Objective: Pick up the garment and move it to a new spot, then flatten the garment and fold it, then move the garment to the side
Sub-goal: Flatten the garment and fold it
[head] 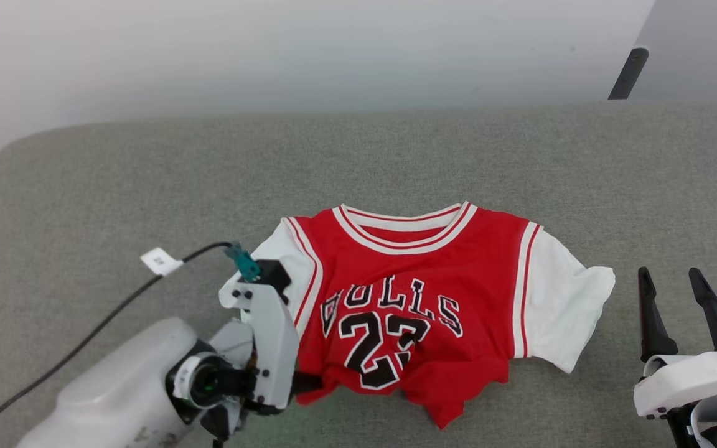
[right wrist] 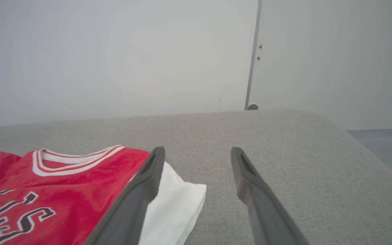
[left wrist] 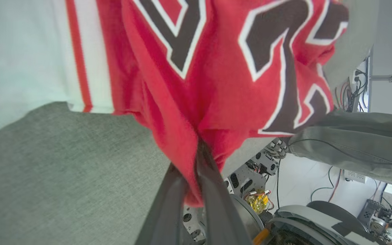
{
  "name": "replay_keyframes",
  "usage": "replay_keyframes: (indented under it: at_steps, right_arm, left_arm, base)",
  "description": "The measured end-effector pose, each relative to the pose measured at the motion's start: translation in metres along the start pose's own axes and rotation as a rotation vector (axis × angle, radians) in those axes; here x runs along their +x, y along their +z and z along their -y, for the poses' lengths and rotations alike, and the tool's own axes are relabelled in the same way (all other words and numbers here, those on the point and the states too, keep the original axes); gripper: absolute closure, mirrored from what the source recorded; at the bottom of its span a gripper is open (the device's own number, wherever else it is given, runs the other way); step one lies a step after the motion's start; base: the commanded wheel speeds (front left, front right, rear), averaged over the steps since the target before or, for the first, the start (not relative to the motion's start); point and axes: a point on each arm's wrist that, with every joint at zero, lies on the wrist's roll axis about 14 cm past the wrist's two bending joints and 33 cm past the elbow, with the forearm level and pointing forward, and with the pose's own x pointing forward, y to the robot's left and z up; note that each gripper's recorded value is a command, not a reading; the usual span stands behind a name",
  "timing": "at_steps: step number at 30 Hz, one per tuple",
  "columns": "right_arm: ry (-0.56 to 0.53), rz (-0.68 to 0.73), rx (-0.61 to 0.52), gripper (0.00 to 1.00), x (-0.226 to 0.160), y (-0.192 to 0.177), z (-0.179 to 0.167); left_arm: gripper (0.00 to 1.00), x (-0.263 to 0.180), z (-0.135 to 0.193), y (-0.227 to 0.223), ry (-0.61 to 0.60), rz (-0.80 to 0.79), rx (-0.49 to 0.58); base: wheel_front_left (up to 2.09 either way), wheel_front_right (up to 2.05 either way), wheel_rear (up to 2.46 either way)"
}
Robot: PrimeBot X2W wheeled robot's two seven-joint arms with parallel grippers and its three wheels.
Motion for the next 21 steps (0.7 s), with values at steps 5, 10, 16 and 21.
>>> replay_keyframes:
  at_steps: [5,10,16,21]
  right_arm:
    - [-0.005,-0.001,-0.009,0.0,-0.006,0.003,0.004]
    - [-0.009,0.004,-0.019,0.0,-0.013,0.01,0.008]
    - [0.002,0.028,-0.024,0.0,-0.023,0.021,0.006]
    - [0.006,0.053,-0.028,0.0,-0.028,0.031,0.007]
  left_arm:
    - [0.0,-0.014,-0.006,0.011,0.042,0.079,0.001]
    - [0.0,-0.034,-0.002,0.019,0.056,0.144,0.01]
    - [0.0,-0.074,-0.002,0.051,0.119,0.358,0.086]
    - [0.0,-0.106,-0.01,0.085,0.187,0.572,0.165]
  base:
    - [0.0,0.0,0.0]
    - [0.0,0.0,0.0]
    - [0.0,0.0,0.0]
    - [0.0,0.0,0.0]
